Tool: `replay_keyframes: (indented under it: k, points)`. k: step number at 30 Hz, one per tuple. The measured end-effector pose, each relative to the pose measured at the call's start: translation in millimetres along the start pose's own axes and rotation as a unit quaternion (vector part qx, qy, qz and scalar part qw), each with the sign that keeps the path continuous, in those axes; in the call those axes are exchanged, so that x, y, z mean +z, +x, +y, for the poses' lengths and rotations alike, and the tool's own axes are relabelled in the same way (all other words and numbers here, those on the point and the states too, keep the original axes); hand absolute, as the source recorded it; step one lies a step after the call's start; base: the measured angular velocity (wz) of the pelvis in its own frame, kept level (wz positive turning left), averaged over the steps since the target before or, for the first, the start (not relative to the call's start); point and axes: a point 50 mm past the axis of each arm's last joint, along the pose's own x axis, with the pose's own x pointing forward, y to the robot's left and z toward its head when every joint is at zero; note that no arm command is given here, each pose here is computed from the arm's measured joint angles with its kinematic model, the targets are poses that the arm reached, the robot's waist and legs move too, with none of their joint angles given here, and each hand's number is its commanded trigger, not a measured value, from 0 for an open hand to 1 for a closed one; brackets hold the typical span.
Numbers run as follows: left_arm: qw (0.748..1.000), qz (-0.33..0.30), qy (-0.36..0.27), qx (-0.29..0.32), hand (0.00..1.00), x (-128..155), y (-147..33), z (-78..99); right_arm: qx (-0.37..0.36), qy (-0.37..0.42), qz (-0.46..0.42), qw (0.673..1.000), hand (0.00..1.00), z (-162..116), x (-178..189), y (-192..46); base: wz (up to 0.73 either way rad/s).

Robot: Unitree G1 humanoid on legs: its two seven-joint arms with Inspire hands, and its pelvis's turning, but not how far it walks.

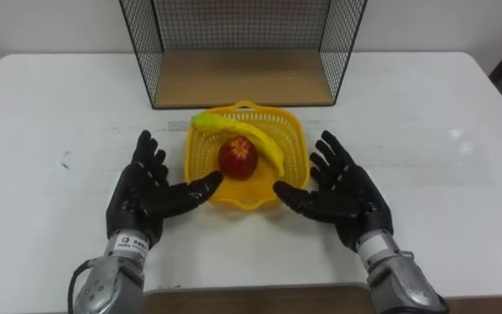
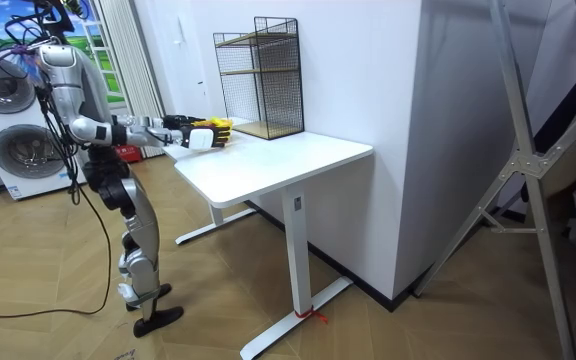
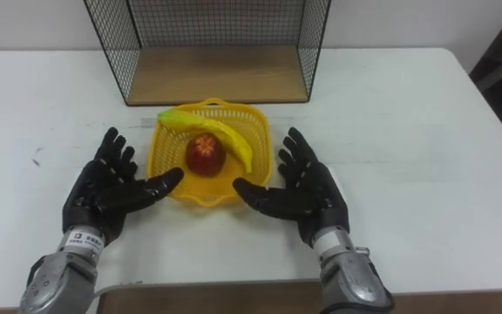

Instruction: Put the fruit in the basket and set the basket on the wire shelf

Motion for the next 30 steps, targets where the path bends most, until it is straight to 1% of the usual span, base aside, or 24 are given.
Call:
replay_keyframes:
  k: [6, 12, 17, 21, 26, 30]
  points:
    - [1.0, 0.004, -0.004, -0.007, 0.0, -1, -0.1, -2.4, 0.0, 0.001, 0.001, 1.0, 0.0, 0, 0, 2, 0.0]
    - [0.999, 0.013, -0.002, -0.035, 0.0, -5, -0.2, -12.1, 0.0, 0.004, 0.0, 1.0, 0.0, 0, 1, 2, 0.0]
    - [0.998, 0.001, 0.0, -0.066, 0.0, 1, 8.1, -26.4, 0.017, -0.002, -0.008, 1.0, 0.0, 8, 6, 9, 0.0]
    - [0.998, -0.001, 0.0, -0.07, 0.0, 2, 9.8, -28.5, 0.028, -0.006, -0.01, 1.0, 0.0, 12, 7, 12, 0.0]
    - [0.997, 0.016, 0.005, -0.079, 0.0, -6, 8.8, -32.3, 0.039, -0.012, -0.012, 0.999, 0.0, 18, 9, 15, 0.01]
    - [0.996, 0.017, 0.008, -0.084, 0.0, -7, 8.4, -34.7, 0.041, -0.023, -0.014, 0.999, 0.0, 18, 10, 16, 0.0]
